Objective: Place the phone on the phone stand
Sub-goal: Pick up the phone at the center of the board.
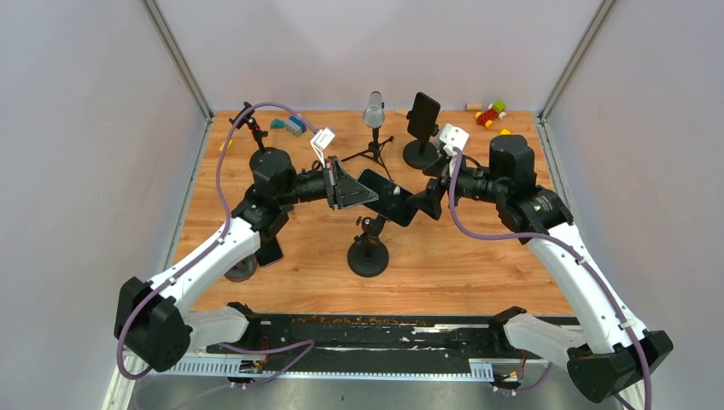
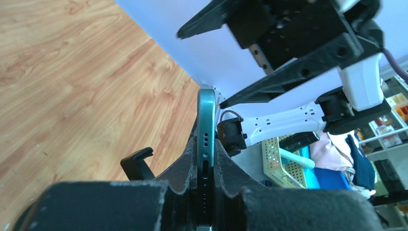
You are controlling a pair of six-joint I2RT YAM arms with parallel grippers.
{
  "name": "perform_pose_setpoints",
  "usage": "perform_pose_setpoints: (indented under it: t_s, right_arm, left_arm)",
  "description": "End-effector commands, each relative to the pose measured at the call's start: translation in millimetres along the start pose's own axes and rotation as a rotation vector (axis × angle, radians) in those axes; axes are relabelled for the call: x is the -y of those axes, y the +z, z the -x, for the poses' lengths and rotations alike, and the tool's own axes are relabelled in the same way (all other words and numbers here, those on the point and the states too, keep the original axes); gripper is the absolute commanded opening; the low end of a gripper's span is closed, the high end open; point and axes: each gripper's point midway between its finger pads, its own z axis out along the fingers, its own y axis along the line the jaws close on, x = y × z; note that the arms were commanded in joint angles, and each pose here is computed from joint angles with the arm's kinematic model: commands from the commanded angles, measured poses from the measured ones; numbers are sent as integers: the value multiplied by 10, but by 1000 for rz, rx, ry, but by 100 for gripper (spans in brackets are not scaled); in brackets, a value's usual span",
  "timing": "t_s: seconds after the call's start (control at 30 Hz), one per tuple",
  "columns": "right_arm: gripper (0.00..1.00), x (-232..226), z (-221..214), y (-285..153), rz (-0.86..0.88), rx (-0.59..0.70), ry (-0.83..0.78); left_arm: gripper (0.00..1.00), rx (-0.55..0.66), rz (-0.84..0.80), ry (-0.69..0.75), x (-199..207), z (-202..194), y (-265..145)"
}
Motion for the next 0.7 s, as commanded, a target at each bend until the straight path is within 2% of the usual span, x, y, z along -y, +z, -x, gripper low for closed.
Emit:
perform_pose_setpoints:
  t_s: [0.0,0.43,0.67]
  right_arm:
    - [80,-171,108,-13,142,98,94]
    - [78,-480,22,65,410,129,192]
    - [74,-521,1,81,454,130,213]
  left_arm:
    - [0,98,-100,202,379,211,-147]
    - [0,174,-122,307,498,259,-306]
    - [0,215,-172,312,561,291,-316]
